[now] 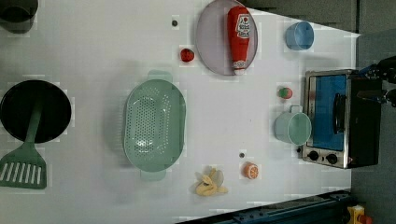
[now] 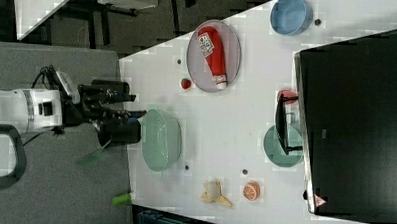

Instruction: Drag strainer left to right.

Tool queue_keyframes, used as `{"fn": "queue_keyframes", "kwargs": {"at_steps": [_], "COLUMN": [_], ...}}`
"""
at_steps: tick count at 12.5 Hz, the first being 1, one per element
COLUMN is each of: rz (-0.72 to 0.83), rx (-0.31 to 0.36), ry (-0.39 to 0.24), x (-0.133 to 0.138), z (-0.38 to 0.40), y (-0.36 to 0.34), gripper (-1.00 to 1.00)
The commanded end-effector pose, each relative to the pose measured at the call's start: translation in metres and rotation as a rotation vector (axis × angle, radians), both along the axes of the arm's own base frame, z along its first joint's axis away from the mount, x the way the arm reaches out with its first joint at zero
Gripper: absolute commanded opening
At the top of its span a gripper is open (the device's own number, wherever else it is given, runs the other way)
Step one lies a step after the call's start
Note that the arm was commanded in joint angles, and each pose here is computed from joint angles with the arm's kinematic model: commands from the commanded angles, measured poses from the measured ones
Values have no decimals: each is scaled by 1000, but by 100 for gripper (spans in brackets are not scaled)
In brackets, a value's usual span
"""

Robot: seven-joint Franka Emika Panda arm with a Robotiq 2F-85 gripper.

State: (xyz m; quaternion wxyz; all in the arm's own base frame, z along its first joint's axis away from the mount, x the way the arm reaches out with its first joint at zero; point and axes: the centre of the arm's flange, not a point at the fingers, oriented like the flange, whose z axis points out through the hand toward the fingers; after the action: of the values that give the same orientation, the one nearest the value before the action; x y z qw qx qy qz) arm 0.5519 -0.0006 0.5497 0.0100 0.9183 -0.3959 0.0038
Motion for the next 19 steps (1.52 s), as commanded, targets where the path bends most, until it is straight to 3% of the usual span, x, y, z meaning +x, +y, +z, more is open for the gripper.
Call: {"fn": "queue_keyframes", "kwargs": {"at_steps": [1,3,4,9,11,15,19], "rz": [-104,-79,-66,21,10,-150,-333], "rx": [34,26,20,-28,-58,-95,-43], "ry": [-3,1,0,-40,-21,12,30], "x": [-150,-148,-147,-126,-117,-106,-101], "z": [69,68,68,54,31,-40,-129], "y": [-43,-29,-22,50,102,208,292], "gripper": [46,89,100,100,100,100,100]}}
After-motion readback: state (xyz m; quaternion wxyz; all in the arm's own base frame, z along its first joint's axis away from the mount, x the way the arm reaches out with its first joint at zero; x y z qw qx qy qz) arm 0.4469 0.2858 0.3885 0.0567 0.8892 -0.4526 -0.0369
